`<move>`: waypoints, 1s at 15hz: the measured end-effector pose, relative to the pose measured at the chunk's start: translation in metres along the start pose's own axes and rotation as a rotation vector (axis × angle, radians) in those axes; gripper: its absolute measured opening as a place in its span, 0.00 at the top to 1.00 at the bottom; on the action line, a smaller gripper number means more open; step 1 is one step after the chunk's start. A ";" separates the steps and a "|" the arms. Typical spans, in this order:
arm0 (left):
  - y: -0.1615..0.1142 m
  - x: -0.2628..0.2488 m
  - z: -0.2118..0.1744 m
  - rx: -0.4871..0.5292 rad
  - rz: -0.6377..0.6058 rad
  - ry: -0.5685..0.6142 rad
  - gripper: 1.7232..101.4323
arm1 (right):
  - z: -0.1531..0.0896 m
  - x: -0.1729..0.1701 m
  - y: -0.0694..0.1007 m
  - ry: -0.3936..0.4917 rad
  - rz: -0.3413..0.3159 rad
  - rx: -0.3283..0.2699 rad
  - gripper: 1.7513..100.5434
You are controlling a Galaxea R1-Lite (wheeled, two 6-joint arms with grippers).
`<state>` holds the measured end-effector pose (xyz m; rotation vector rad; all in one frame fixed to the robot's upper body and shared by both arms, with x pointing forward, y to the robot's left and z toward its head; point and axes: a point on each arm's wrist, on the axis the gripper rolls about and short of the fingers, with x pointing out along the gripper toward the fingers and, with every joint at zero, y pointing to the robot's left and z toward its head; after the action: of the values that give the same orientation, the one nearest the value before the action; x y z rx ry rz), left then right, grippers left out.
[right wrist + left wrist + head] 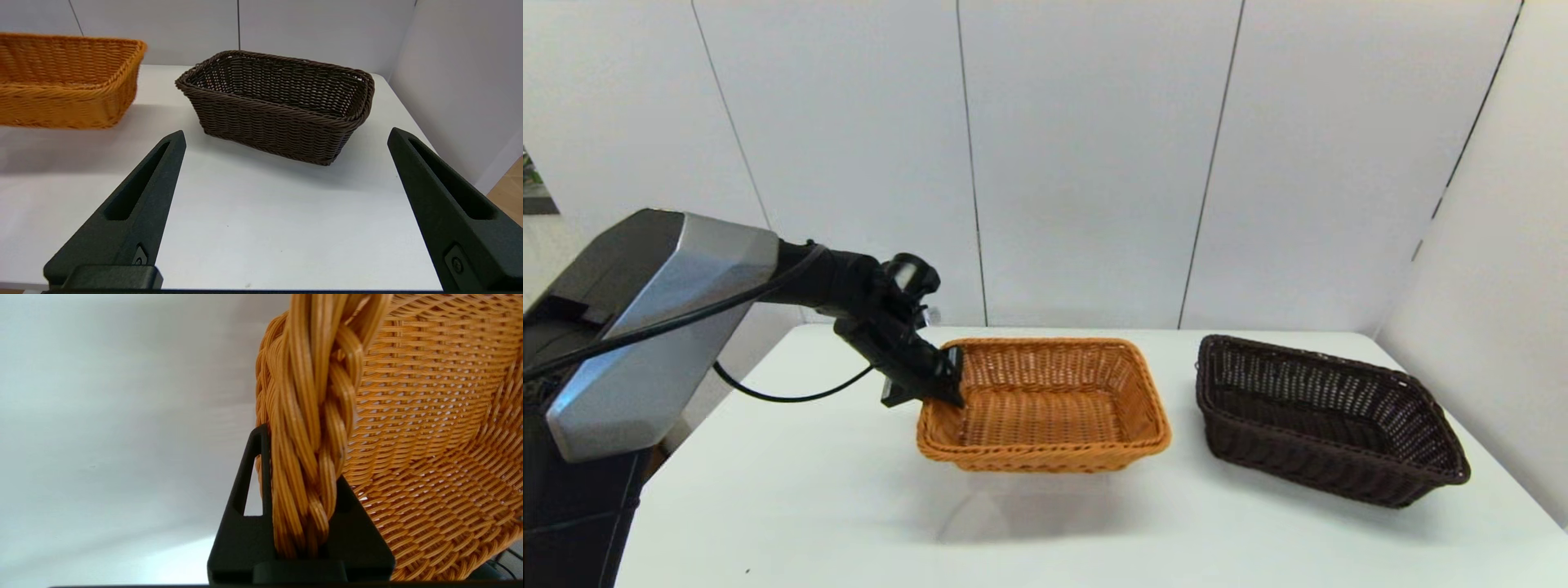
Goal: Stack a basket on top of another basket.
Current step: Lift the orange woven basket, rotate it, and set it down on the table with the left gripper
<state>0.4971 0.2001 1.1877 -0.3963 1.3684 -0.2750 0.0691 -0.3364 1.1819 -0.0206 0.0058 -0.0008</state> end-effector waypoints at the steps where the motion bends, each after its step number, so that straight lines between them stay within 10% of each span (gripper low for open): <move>1: -0.002 0.003 0.000 -0.022 0.009 0.015 0.86 | 0.000 0.000 0.000 0.000 0.000 0.000 0.03; 15: -0.010 0.032 -0.006 -0.017 0.069 0.058 0.86 | 0.000 0.000 0.000 0.000 0.000 0.000 0.03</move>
<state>0.4978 0.1773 1.1628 -0.3570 1.4391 -0.2193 0.0691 -0.3364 1.1819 -0.0211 0.0057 -0.0004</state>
